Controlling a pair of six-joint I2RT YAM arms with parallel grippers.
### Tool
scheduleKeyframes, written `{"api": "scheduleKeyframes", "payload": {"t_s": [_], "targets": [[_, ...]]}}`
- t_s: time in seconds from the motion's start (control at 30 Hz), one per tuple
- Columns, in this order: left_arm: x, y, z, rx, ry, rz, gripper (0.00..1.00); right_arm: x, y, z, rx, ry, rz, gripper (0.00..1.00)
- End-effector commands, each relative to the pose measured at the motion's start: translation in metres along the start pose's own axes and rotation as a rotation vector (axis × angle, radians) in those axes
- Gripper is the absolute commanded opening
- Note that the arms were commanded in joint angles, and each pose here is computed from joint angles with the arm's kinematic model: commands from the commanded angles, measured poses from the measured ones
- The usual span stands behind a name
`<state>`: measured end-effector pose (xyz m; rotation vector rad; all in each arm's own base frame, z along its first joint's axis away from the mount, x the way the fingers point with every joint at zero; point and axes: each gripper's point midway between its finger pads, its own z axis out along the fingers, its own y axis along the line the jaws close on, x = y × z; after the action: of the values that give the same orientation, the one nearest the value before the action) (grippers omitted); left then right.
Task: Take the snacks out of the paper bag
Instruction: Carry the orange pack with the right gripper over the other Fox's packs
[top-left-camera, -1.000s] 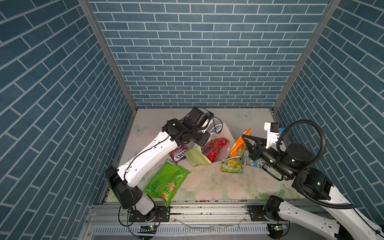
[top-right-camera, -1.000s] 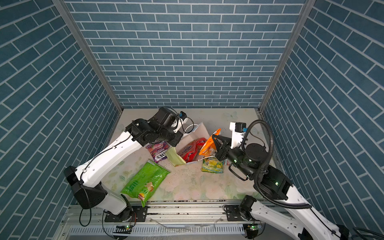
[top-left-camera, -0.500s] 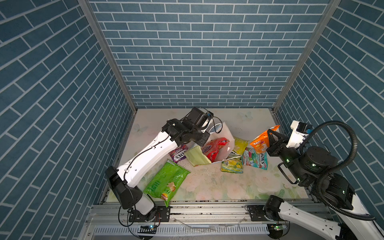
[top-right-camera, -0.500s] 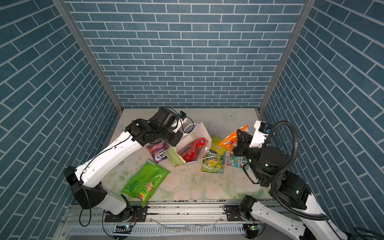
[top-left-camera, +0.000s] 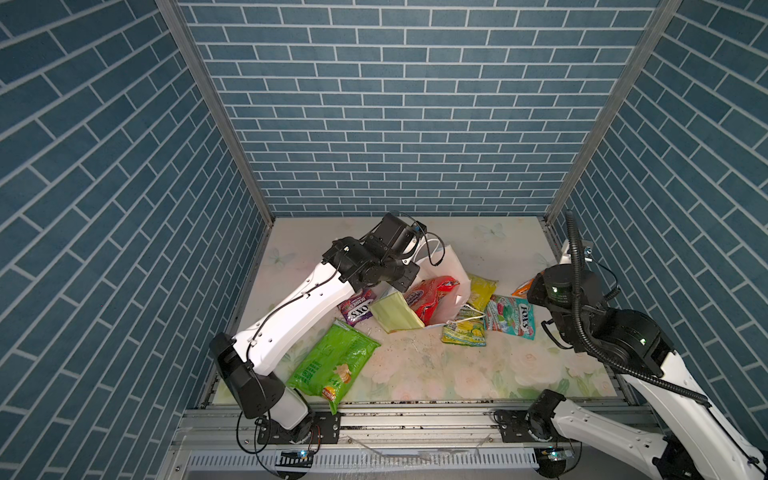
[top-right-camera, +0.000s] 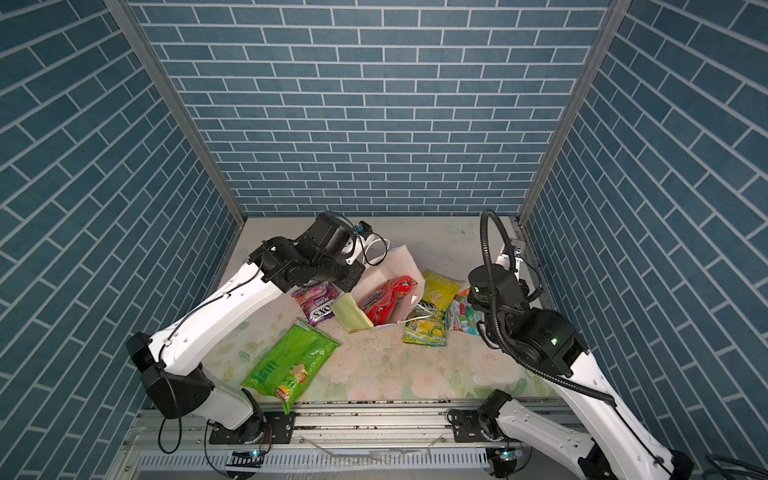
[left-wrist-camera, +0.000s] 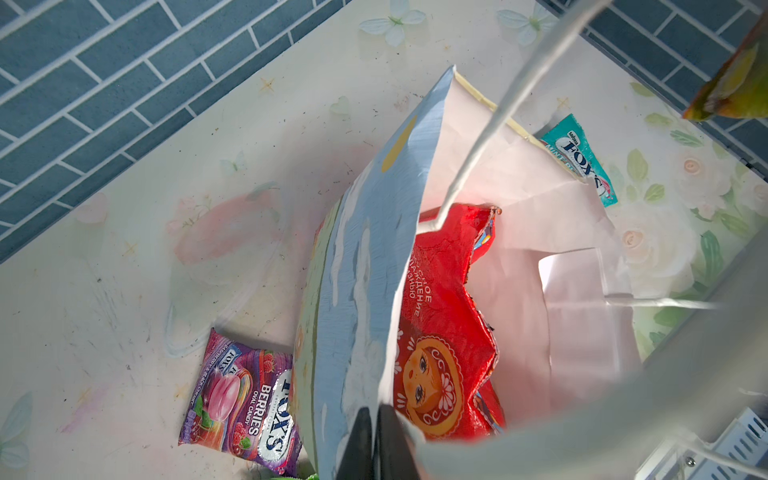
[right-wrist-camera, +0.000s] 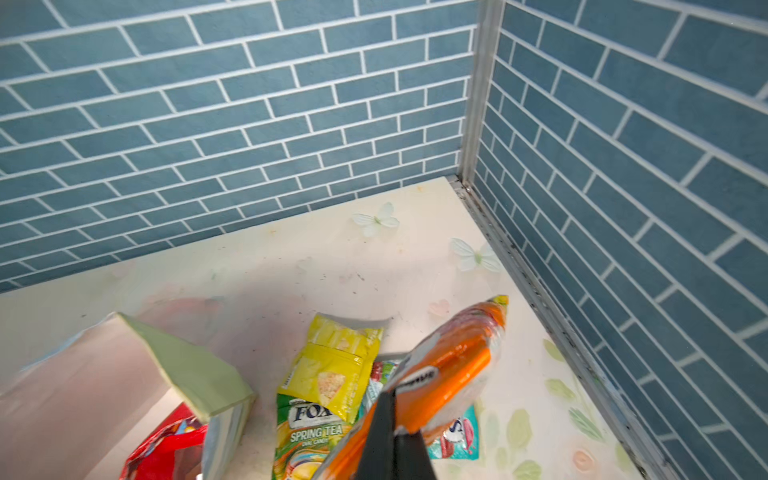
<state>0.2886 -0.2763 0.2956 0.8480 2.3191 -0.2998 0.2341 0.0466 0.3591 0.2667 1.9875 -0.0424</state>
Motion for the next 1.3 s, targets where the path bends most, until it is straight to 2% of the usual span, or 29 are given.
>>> {"api": "scheduleKeyframes", "payload": {"t_s": [0.0,0.2,0.4,0.73,0.9,1.1,1.27], "targets": [[0.001,0.006,-0.014,-0.016,-0.013,-0.001,0.09,0.007,-0.008,0.006,0.042,0.079,0.012,0.0],[0.003,0.005,-0.016,-0.012,-0.018,-0.007,0.09,0.037,0.006,0.045,0.021,0.268,0.013,0.0],[0.006,0.006,-0.021,-0.012,-0.025,-0.013,0.09,0.053,0.012,0.08,-0.003,0.358,0.045,0.0],[0.01,0.007,-0.022,-0.017,-0.017,-0.008,0.08,0.062,0.005,0.138,-0.012,0.41,0.124,0.0],[0.01,0.007,-0.023,-0.014,-0.019,-0.009,0.09,0.058,-0.002,0.164,0.0,0.396,0.149,0.0],[0.011,0.008,-0.023,-0.02,-0.012,-0.01,0.09,0.056,0.01,0.189,-0.086,0.388,0.213,0.0],[0.011,0.007,-0.021,-0.019,-0.01,-0.014,0.08,0.039,0.017,0.202,-0.121,0.326,0.243,0.0]]}}
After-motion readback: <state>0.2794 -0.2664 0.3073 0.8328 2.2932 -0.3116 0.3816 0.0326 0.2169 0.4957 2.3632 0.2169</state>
